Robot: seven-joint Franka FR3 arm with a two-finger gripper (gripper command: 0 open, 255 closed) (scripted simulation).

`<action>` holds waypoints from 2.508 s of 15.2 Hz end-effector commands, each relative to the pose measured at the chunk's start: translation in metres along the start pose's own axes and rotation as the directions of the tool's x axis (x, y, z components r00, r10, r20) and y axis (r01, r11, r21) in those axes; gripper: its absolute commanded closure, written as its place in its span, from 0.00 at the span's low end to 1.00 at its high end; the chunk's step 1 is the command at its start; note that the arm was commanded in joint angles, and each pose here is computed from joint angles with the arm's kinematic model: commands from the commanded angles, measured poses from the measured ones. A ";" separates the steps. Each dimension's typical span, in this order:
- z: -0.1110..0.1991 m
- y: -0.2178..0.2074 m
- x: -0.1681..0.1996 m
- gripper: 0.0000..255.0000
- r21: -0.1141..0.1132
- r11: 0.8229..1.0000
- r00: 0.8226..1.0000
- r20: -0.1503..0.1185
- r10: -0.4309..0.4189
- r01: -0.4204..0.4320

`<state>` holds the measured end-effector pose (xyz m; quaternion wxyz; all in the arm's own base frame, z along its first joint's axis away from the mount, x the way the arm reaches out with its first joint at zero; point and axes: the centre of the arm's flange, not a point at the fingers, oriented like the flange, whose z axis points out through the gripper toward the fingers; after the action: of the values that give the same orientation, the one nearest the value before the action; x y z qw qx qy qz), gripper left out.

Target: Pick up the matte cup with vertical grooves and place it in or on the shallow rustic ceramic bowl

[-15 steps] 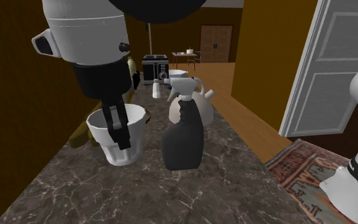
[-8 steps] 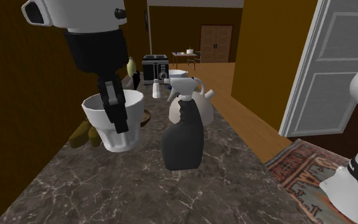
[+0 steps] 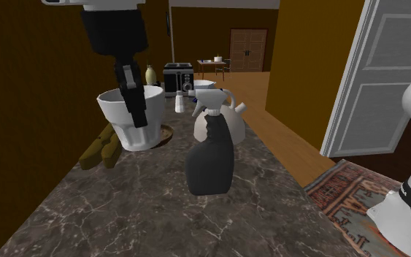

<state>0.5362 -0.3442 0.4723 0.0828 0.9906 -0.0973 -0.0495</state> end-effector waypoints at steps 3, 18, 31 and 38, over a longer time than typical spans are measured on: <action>0.004 0.053 -0.011 1.00 0.000 1.000 1.000 -0.001 -0.001 0.001; 0.028 0.209 -0.044 1.00 0.000 1.000 1.000 -0.001 -0.001 0.001; 0.095 0.198 -0.038 1.00 0.000 1.000 1.000 -0.001 -0.001 0.001; 0.112 0.195 -0.037 1.00 0.000 1.000 1.000 -0.001 -0.001 0.001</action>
<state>0.4517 -0.5422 0.3993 0.0827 0.9906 -0.0968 -0.0496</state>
